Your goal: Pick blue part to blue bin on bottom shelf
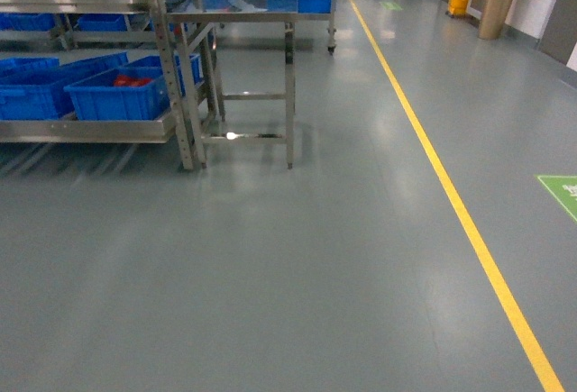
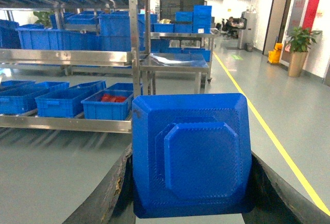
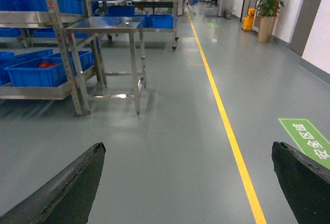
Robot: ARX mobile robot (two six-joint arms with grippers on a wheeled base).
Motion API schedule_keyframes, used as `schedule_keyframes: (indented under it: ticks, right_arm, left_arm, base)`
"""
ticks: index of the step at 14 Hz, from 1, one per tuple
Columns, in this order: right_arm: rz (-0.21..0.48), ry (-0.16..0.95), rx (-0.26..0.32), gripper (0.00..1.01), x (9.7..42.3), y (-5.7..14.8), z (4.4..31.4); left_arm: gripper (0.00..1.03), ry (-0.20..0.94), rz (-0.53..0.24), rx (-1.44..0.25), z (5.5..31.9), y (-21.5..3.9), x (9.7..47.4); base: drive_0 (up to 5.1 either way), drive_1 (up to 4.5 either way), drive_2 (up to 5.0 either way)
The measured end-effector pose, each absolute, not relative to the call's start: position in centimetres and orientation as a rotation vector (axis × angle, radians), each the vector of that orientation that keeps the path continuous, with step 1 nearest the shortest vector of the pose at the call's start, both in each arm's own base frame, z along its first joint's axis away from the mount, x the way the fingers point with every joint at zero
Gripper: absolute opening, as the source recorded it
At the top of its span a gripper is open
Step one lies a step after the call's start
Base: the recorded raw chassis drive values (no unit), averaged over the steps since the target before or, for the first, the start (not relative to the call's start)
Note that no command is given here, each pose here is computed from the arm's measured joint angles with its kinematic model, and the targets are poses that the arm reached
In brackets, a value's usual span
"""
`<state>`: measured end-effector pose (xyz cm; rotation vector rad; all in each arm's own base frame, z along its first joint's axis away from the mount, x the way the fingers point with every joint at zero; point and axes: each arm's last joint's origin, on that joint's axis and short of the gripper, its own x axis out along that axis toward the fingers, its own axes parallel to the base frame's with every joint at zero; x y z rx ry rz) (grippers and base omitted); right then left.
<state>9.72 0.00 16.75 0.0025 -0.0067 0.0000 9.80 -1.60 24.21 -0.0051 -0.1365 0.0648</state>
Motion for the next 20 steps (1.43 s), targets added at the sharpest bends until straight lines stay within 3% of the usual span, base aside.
schedule_keyframes:
  ticks: [20]
  right_arm:
    - [0.000, -0.002, 0.002, 0.98, 9.72, 0.00, 16.70]
  left_arm:
    - [0.45, -0.139, 0.065, -0.006, 24.23, -1.60, 9.80]
  base:
    - [0.0, 4.13, -4.0]
